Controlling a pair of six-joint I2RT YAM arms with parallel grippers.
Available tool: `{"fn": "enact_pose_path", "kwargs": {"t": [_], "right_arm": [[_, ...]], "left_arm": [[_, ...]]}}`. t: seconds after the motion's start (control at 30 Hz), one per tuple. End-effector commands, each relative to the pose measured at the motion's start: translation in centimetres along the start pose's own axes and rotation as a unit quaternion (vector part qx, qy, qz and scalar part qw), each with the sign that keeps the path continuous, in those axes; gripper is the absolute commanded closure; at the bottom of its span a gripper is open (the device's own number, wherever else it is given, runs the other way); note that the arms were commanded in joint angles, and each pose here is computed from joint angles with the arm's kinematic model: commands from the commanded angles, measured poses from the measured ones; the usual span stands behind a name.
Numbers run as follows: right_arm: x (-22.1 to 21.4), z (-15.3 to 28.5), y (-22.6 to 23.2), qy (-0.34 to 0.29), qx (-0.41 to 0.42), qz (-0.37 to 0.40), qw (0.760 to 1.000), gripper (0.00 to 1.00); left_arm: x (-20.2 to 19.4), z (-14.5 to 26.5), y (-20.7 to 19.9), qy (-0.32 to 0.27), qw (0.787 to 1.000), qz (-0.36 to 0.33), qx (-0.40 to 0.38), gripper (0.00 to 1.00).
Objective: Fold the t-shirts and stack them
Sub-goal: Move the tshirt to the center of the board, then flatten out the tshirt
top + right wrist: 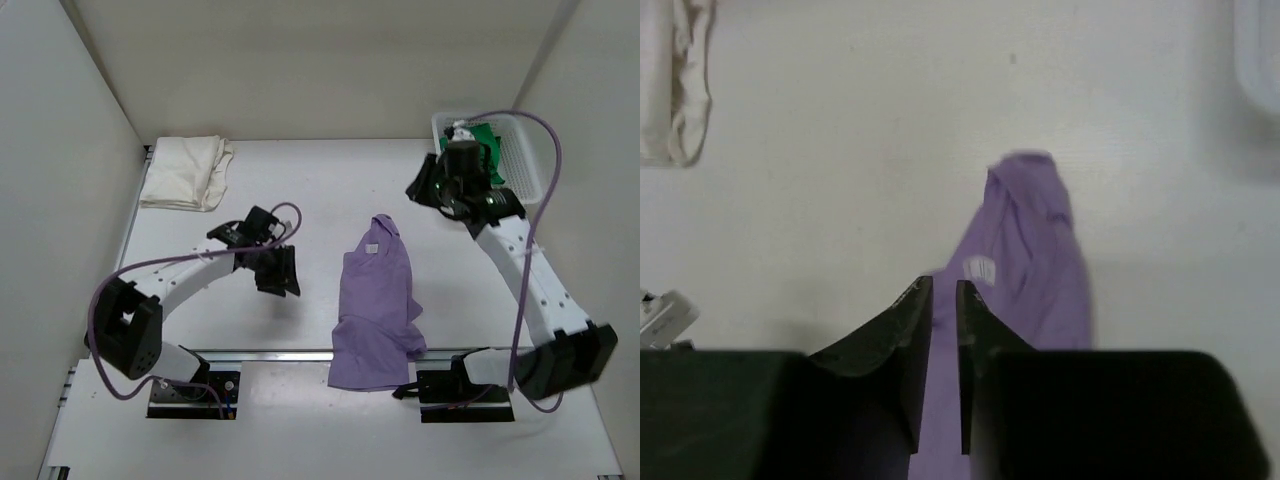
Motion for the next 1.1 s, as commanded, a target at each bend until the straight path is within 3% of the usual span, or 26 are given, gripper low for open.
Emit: {"fn": "enact_pose_path", "kwargs": {"t": [0.0,0.03,0.2,0.3,0.37,0.43,0.67,0.73,0.9,0.97,1.03,1.07], "right_arm": [[-3.4,2.9,-3.6,0.044,-0.002,-0.026,0.999,0.89],[-4.9,3.5,-4.6,0.059,0.009,-0.033,0.998,0.99],[-8.9,4.4,-5.5,0.101,0.016,-0.024,0.994,0.98],[-10.1,4.2,-5.7,0.124,0.018,-0.028,0.992,0.88],[-10.9,3.8,-6.2,0.135,0.021,-0.025,0.99,0.69],[-11.6,2.9,-7.3,0.153,0.002,-0.037,0.987,0.62],[-12.7,-0.7,-10.1,0.17,-0.023,-0.059,0.983,0.54],[-13.2,-1.7,-11.0,0.175,-0.038,-0.061,0.982,0.54],[-14.7,-4.2,-13.4,0.189,-0.062,-0.072,0.977,0.53],[-15.7,-5.1,-14.7,0.196,-0.08,-0.09,0.973,0.53],[-16.1,-5.6,-15.3,0.194,-0.08,-0.098,0.973,0.55],[-16.3,-6.1,-15.5,0.194,-0.079,-0.108,0.972,0.56]], "left_arm": [[-2.5,0.0,-3.2,-0.001,0.994,-0.017,-0.105,0.44],[-3.4,-0.5,-3.9,0.009,0.993,-0.025,-0.119,0.42],[-4.3,-2.4,-6.9,0.018,0.985,-0.07,-0.157,0.37],[-4.3,-3.4,-6.6,0.015,0.983,-0.05,-0.174,0.34],[-4.1,-4.0,-7.3,0.019,0.983,-0.067,-0.172,0.31],[-3.7,-4.8,-8.2,0.023,0.981,-0.073,-0.179,0.31],[-4.5,-8.5,-9.9,0.066,0.977,-0.079,-0.187,0.32],[-4.7,-8.8,-10.4,0.071,0.973,-0.079,-0.204,0.39],[-4.4,-9.5,-10.6,0.076,0.973,-0.067,-0.205,0.71],[-4.0,-9.6,-10.3,0.069,0.978,-0.06,-0.186,0.9],[-3.1,-9.3,-9.8,0.054,0.984,-0.056,-0.16,1.0],[-2.4,-9.1,-8.9,0.042,0.987,-0.042,-0.149,1.0]]}}
Point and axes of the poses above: each gripper's point midway between its finger pads, its own z axis back along the fingers, its own y axis along the line the jaws close on, x = y × z, the point moved 8 cm from there along z, back along the fingers, and after that the axes turned 14 degrees about -z, right-handed, at the moved point
